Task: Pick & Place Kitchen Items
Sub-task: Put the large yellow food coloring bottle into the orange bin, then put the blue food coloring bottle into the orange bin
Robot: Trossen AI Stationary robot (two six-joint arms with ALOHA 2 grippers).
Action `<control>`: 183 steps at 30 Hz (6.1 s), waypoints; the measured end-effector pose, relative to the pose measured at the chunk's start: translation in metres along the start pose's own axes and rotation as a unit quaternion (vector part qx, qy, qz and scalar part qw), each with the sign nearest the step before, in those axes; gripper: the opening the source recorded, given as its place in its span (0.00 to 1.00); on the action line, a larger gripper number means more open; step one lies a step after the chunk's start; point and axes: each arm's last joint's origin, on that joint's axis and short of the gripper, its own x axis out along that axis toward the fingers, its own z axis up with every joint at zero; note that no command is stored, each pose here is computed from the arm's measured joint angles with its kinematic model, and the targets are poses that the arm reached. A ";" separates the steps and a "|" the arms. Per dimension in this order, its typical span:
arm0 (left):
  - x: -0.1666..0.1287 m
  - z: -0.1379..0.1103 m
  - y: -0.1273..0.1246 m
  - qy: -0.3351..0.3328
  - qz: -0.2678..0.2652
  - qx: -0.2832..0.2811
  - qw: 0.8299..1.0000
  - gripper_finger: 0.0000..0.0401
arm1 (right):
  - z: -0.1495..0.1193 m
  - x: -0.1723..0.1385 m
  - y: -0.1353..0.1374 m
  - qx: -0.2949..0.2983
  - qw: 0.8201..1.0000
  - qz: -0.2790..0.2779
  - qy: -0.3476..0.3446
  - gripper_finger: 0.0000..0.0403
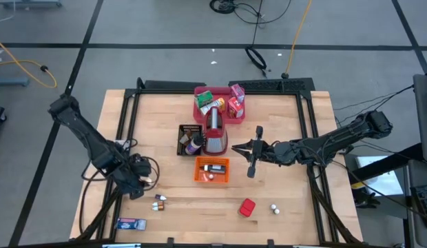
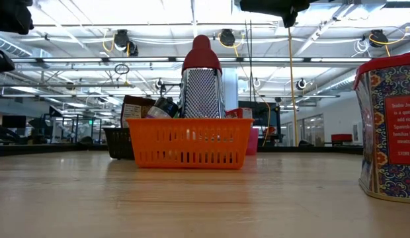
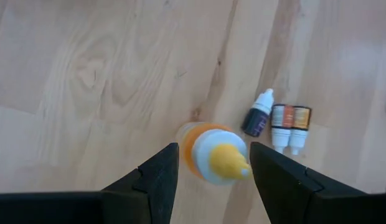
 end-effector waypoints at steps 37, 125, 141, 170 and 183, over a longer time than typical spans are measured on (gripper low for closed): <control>-0.028 0.055 -0.009 -0.128 0.011 0.072 0.989 0.23 | 0.000 0.000 0.000 0.000 1.000 0.000 0.000 0.04; 0.033 0.156 0.039 -0.180 0.073 0.165 0.967 0.64 | -0.020 0.002 -0.010 0.013 1.000 -0.016 -0.008 0.04; 0.011 0.090 0.006 -0.033 0.010 0.128 0.991 0.64 | -0.019 0.002 -0.010 0.016 1.000 -0.016 -0.010 0.04; 0.074 0.021 -0.052 0.114 0.079 0.060 0.988 0.64 | -0.020 0.002 -0.010 0.024 1.000 -0.016 -0.010 0.04; 0.088 0.018 -0.052 0.129 0.102 0.070 0.984 0.64 | -0.020 0.002 -0.010 0.024 1.000 -0.016 -0.010 0.04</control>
